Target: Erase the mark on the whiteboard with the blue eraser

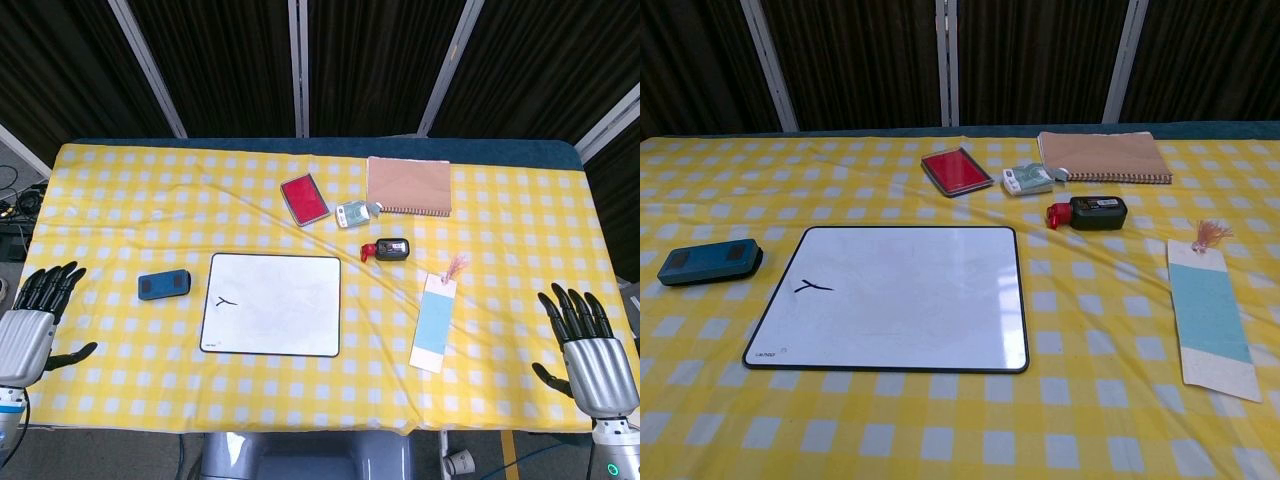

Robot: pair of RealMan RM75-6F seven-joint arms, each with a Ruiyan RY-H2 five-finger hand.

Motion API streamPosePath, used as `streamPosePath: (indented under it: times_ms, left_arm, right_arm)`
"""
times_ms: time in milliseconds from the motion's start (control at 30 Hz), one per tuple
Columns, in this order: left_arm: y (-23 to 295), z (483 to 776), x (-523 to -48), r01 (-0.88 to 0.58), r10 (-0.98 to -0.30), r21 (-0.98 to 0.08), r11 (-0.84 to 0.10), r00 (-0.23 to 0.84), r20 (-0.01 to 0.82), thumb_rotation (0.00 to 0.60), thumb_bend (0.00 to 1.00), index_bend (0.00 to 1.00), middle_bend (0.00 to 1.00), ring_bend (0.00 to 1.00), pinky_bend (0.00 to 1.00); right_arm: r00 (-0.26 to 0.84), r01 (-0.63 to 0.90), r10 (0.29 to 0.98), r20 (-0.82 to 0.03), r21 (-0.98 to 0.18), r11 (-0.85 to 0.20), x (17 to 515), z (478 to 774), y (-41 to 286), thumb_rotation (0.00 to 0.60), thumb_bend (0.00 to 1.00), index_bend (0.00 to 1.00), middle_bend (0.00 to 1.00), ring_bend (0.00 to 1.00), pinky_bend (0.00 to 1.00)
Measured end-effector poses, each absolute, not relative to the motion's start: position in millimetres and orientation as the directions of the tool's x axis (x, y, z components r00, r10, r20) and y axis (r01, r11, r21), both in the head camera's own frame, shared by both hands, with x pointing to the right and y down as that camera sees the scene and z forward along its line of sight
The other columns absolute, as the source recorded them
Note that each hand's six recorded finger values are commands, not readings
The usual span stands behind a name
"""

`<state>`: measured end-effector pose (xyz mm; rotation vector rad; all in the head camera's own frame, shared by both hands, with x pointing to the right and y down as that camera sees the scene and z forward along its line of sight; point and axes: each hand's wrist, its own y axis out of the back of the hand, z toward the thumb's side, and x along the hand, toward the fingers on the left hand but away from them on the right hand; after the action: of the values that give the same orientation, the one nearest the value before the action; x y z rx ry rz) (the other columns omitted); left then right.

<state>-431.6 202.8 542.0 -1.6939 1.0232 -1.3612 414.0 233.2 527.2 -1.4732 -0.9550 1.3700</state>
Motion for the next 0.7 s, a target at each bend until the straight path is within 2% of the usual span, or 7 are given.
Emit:
streamPosePath:
  times_ms: [300, 433, 567, 600, 700]
  left_arm:
    - [199.0, 553.8, -433.7, -0.131, -0.889, -0.880, -0.456, 0.116, 0.443, 0.600, 0.00, 0.00, 0.00, 0.00, 0.00]
    - [189.3, 572.1, -432.3, -0.131, -0.866, -0.857, -0.499, 0.117, 0.486, 0.600, 0.00, 0.00, 0.00, 0.00, 0.00]
    - [175.3, 605.7, -426.0, -0.147, -0.813, -0.800, -0.581, 0.130, 0.567, 0.600, 0.01, 0.00, 0.00, 0.00, 0.01]
    - [171.8, 614.8, -424.0, -0.147, -0.798, -0.784, -0.603, 0.134, 0.588, 0.600, 0.04, 0.02, 0.02, 0.00, 0.04]
    - [158.6, 646.0, -417.7, -0.128, -0.754, -0.744, -0.656, 0.147, 0.640, 0.600, 0.16, 0.21, 0.16, 0.10, 0.17]
  right_arm:
    - [0.089, -0.016, 0.942, -0.325, -0.946, -0.325, 411.9, 527.6, 232.3, 0.600, 0.00, 0.00, 0.00, 0.00, 0.00]
    - [0.082, -0.018, 0.940, -0.331, -0.943, -0.331, 412.3, 529.4, 230.5, 0.600, 0.00, 0.00, 0.00, 0.00, 0.00]
    - [0.056, -0.026, 0.936, -0.347, -0.938, -0.346, 418.3, 534.5, 228.7, 0.600, 0.00, 0.00, 0.00, 0.00, 0.00]
    - [0.051, -0.028, 0.934, -0.353, -0.936, -0.352, 419.4, 536.1, 228.4, 0.600, 0.00, 0.00, 0.00, 0.00, 0.00]
    - [0.042, -0.036, 0.927, -0.372, -0.928, -0.371, 421.8, 541.7, 227.9, 0.600, 0.00, 0.00, 0.00, 0.00, 0.00]
